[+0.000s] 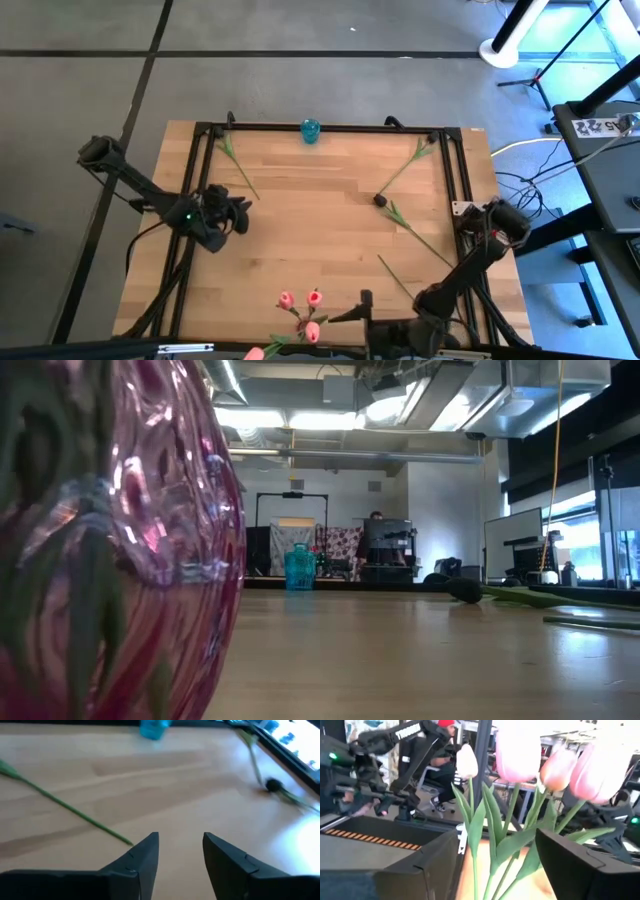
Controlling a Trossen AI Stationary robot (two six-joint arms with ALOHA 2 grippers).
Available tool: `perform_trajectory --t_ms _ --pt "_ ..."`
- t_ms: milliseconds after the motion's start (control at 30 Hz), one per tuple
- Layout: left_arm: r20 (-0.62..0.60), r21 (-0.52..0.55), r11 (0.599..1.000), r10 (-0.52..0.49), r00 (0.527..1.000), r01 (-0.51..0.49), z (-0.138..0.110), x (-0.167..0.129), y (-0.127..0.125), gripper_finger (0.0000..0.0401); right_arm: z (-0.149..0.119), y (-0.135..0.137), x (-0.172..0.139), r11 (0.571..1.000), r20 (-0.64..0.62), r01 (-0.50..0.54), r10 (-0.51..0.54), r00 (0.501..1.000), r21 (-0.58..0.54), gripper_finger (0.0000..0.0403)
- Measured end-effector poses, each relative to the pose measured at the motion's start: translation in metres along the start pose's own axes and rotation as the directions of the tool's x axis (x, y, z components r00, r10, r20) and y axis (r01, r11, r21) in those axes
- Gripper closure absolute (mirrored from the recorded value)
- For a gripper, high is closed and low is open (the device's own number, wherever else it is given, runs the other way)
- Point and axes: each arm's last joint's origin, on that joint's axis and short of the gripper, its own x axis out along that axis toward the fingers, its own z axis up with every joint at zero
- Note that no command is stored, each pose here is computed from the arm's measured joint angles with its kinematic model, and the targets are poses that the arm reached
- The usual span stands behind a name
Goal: Sort flowers into vase by color
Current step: Put the pink flower into the violet vase, then put the left black flower into the blue vase
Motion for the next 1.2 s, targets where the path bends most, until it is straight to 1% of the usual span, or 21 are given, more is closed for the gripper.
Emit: perform_trajectory --t_ms 133,267,333,400,500,533,600,700,833,900,933,1033,1133,1200 --pt "0.051 -0.060 0.995 0.087 0.995 -0.084 0.010 0.012 0.003 0.0249 0.008 0.003 -0.009 1.000 0.006 0.025 -0.025 1.000 -0.011 0.0132" --pt "0.112 -0.142 0.972 0.203 0.973 -0.187 0.020 0.029 0.009 0.0257 0.016 0.003 -0.018 0.998 -0.012 0.019 -0.020 1.000 -0.058 0.0132" --pt "0.141 -0.184 0.952 0.270 0.953 -0.243 0.021 0.041 0.015 0.0260 0.017 0.003 -0.023 0.996 -0.039 0.033 -0.036 0.999 -0.080 0.0132" --pt "0.194 -0.230 0.928 0.339 0.920 -0.294 0.022 0.052 0.022 0.0261 0.017 0.004 -0.027 0.995 -0.062 0.054 -0.059 0.996 -0.087 0.0132" --pt "0.252 -0.349 0.877 0.427 0.868 -0.330 0.020 0.069 0.034 0.0259 0.021 0.004 -0.034 0.991 -0.072 0.089 -0.096 0.993 -0.101 0.0132" --pt "0.257 -0.369 0.861 0.457 0.852 -0.351 0.020 0.074 0.038 0.0257 0.021 0.004 -0.036 0.988 -0.080 0.100 -0.110 0.991 -0.117 0.0132" --pt "0.235 -0.375 0.819 0.537 0.810 -0.434 0.022 0.086 0.048 0.0255 0.018 0.003 -0.037 0.980 -0.105 0.120 -0.137 0.985 -0.159 0.0132" --pt "0.164 -0.388 0.754 0.622 0.766 -0.530 0.026 0.103 0.059 0.0255 0.013 0.001 -0.038 0.973 -0.148 0.116 -0.147 0.978 -0.198 0.0132" --pt "0.152 -0.456 0.677 0.699 0.699 -0.578 0.040 0.120 0.066 0.0255 0.007 -0.006 -0.032 0.967 -0.183 0.130 -0.171 0.968 -0.218 0.0132" --pt "0.123 -0.477 0.632 0.736 0.666 -0.611 0.043 0.128 0.073 0.0254 0.004 -0.010 -0.028 0.971 -0.199 0.129 -0.169 0.965 -0.201 0.0132" --pt "0.105 -0.489 0.615 0.745 0.659 -0.618 0.044 0.132 0.076 0.0254 0.003 -0.011 -0.027 0.973 -0.206 0.126 -0.167 0.964 -0.194 0.0132" --pt "0.079 -0.515 0.590 0.755 0.651 -0.622 0.042 0.146 0.081 0.0254 0.000 -0.013 -0.025 0.975 -0.225 0.114 -0.157 0.962 -0.191 0.0132" --pt "0.083 -0.535 0.586 0.753 0.653 -0.608 0.038 0.160 0.084 0.0254 -0.003 -0.016 -0.024 0.973 -0.253 0.099 -0.151 0.956 -0.207 0.0132" --pt "0.079 -0.530 0.578 0.763 0.642 -0.621 0.034 0.169 0.087 0.0254 -0.006 -0.016 -0.025 0.973 -0.269 0.098 -0.153 0.951 -0.209 0.0132"
